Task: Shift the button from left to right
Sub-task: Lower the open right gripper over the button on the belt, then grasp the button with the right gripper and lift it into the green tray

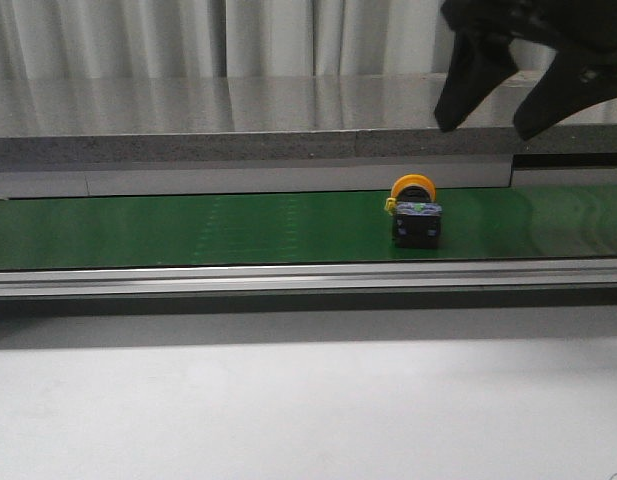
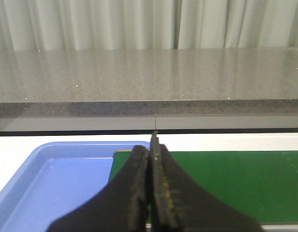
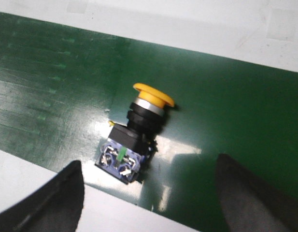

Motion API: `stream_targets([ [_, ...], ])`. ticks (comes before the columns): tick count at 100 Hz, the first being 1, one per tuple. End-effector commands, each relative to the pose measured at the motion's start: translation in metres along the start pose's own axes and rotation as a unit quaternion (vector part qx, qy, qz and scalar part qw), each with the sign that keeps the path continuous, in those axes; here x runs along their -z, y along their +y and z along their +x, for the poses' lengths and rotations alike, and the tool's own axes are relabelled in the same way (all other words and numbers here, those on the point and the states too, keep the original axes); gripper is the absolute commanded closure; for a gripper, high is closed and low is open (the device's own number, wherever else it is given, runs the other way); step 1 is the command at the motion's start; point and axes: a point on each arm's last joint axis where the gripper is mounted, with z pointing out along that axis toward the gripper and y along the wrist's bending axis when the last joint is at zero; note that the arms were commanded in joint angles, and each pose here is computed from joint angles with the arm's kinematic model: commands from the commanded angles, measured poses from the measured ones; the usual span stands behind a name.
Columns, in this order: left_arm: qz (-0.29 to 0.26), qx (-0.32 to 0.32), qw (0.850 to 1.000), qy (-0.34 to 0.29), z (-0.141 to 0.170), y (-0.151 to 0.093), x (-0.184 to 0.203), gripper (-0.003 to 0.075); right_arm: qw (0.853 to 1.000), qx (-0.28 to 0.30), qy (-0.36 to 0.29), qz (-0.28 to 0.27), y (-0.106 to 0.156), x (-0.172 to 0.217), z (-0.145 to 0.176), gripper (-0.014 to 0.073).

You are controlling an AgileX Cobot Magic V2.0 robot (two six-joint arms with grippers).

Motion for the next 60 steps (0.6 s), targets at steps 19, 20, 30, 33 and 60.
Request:
stream_targets([
  [19,-0.006,0.006,0.999,-0.053,-0.017,0.001,0.001,0.0741,0.999,0.048,-0.016,0.012,0.006,-0.021,-0.017,0.0033],
  [20,-0.006,0.006,0.999,-0.053,-0.017,0.001,0.001,0.0741,0.999,0.048,-0.014,0.012,0.006,-0.023,-0.017,0.0033],
  [30,-0.006,0.006,0.999,-0.053,-0.017,0.001,0.001,0.0741,0.998,0.054,0.001,0.018,0.003,-0.034,-0.013,0.0033],
  [33,-0.006,0.006,0.999,-0.053,-0.017,0.001,0.001,0.0741,0.998,0.056,0.004,0.02,0.002,-0.037,-0.013,0.0033],
  [60,-0.006,0.006,0.999,-0.053,-0.017,0.001,0.001,0.0741,0.998,0.057,0.028,0.022,-0.001,-0.052,-0.007,0.017],
])
